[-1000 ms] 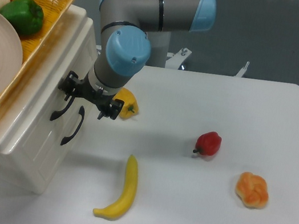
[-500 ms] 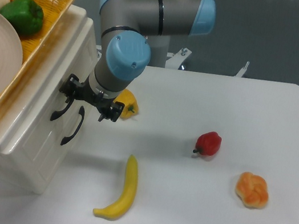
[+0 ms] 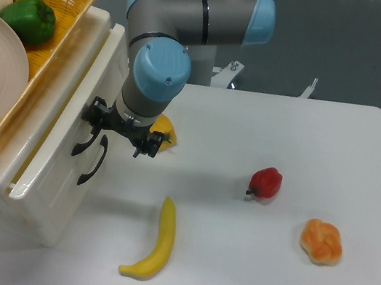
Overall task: Slide the top white drawer open
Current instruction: 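Pull the upper white drawer outward by its handle with the gripper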
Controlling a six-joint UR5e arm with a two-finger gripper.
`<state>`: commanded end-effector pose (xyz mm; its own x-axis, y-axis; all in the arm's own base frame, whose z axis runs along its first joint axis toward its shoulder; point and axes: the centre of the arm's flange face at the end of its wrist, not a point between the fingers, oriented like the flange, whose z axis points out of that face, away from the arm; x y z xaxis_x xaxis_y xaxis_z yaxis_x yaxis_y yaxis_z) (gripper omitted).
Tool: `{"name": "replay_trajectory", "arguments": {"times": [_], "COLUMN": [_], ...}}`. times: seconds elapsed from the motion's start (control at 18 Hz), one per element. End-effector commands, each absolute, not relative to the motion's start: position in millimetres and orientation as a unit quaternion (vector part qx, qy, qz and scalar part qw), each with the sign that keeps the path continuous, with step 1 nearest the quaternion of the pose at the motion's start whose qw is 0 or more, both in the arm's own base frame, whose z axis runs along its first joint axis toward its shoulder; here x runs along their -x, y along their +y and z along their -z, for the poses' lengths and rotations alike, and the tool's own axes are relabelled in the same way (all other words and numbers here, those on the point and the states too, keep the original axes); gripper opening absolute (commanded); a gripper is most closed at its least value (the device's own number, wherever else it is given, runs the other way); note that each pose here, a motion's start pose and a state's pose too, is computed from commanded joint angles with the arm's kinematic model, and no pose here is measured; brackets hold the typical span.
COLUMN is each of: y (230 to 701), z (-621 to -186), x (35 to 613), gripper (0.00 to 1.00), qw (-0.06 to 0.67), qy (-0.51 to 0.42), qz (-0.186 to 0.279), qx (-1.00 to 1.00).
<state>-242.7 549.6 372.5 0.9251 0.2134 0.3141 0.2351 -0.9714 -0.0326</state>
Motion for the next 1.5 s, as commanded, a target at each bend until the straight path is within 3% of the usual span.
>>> {"name": "replay_trajectory", "arguments": {"times": [1.5], "y": [542], "z": [-372], "x": [285], "gripper": [1.00], "qw": [0.034], "qy": [-0.128], "qz": [0.139], "qx": [0.982]}}
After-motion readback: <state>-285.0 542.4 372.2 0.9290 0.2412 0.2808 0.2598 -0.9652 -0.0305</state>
